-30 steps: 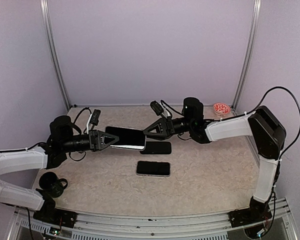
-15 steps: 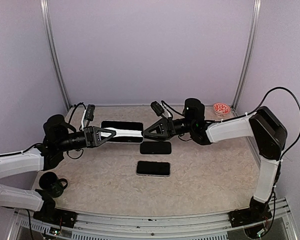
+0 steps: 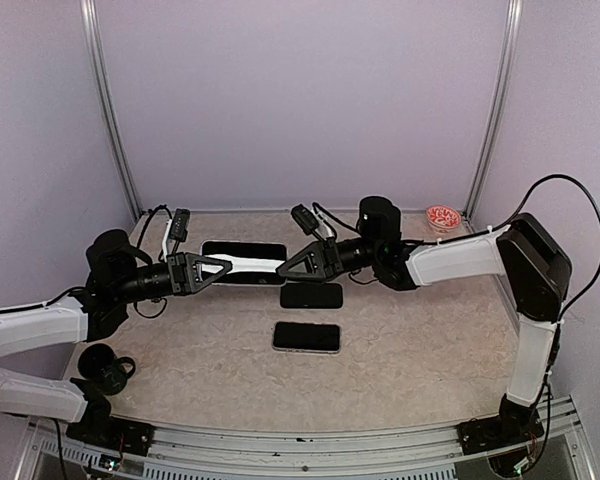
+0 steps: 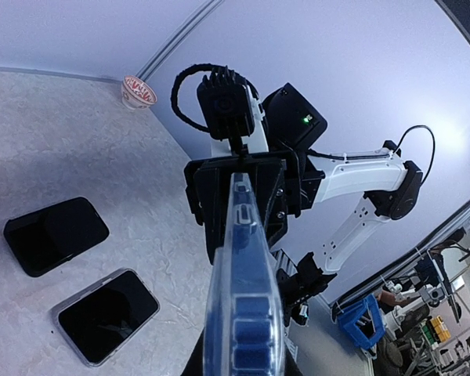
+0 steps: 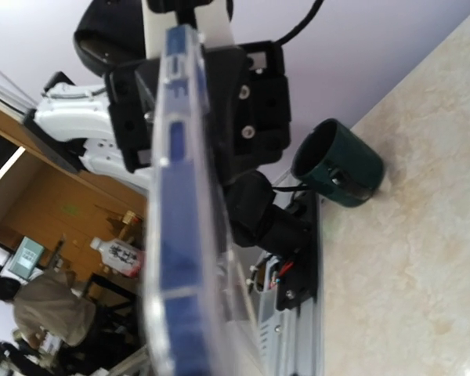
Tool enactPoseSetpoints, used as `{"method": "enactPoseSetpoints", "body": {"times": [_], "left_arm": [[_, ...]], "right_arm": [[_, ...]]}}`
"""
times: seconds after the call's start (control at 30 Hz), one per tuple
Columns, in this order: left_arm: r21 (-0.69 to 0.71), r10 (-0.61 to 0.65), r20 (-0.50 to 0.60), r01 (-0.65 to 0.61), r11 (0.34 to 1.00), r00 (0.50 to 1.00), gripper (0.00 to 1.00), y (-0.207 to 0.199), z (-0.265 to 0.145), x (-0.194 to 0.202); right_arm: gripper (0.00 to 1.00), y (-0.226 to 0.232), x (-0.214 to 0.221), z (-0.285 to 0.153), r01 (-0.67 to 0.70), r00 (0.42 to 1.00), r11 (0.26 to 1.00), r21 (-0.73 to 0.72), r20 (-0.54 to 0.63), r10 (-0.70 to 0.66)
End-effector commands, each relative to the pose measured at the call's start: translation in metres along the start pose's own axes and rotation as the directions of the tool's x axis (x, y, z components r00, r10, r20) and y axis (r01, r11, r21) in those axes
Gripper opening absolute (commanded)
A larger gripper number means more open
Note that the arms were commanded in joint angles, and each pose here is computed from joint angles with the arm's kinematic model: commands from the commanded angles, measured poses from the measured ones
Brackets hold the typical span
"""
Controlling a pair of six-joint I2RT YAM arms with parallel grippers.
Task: Put the phone into the phone case
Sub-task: Press the bottom corners of the phone case.
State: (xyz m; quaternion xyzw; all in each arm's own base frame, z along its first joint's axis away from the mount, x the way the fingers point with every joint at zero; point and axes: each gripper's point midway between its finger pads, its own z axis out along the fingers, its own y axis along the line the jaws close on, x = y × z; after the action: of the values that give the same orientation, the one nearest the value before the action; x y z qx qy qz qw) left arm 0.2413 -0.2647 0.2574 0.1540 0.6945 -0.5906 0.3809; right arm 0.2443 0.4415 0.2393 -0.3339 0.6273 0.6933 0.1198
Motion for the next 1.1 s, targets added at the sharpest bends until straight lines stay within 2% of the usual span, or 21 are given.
{"method": "enactPoseSetpoints", "body": {"times": [0.0, 0.23, 0.37, 0.43, 0.67, 0.9, 1.0, 1.07], "left_arm": [[0.032, 0.063, 0.055, -0.065, 0.997, 0.996, 0.0, -0.013, -0.002, -0.014], [0.026, 0.065, 0.054, -0.066, 0.997, 0.996, 0.0, -0.012, -0.002, -0.013], [0.023, 0.06, 0.053, -0.062, 0.998, 0.997, 0.0, -0.011, -0.002, -0.012], [0.022, 0.061, 0.054, -0.062, 0.998, 0.997, 0.0, -0.011, -0.001, -0.013], [0.019, 0.064, 0.059, -0.065, 0.998, 0.996, 0.0, -0.011, -0.001, -0.016], [0.024, 0.068, 0.058, -0.069, 0.997, 0.996, 0.0, -0.014, -0.003, -0.017], [0.023, 0.064, 0.055, -0.065, 0.998, 0.996, 0.0, -0.014, -0.003, -0.016], [0.02, 0.062, 0.051, -0.063, 0.998, 0.997, 0.0, -0.013, -0.003, -0.015]], "right_arm": [[0.23, -0.007, -0.002, 0.008, 0.005, 1.0, 1.0, 0.025, -0.006, -0.005], [0.08, -0.011, -0.004, 0.011, 0.025, 1.0, 0.997, 0.071, -0.015, -0.024], [0.06, -0.013, -0.011, 0.009, 0.079, 0.997, 0.988, 0.136, -0.005, -0.079], [0.09, -0.015, -0.012, 0.008, 0.091, 0.996, 0.982, 0.163, -0.012, -0.09], [0.5, -0.017, -0.013, 0.001, 0.154, 0.988, 0.958, 0.244, -0.042, -0.148], [0.74, -0.023, -0.013, -0.012, 0.262, 0.965, 0.897, 0.357, -0.1, -0.242], [0.99, -0.028, -0.014, -0.021, 0.302, 0.953, 0.851, 0.43, -0.124, -0.275], [0.99, -0.028, -0.015, -0.027, 0.339, 0.941, 0.817, 0.467, -0.142, -0.309]]}}
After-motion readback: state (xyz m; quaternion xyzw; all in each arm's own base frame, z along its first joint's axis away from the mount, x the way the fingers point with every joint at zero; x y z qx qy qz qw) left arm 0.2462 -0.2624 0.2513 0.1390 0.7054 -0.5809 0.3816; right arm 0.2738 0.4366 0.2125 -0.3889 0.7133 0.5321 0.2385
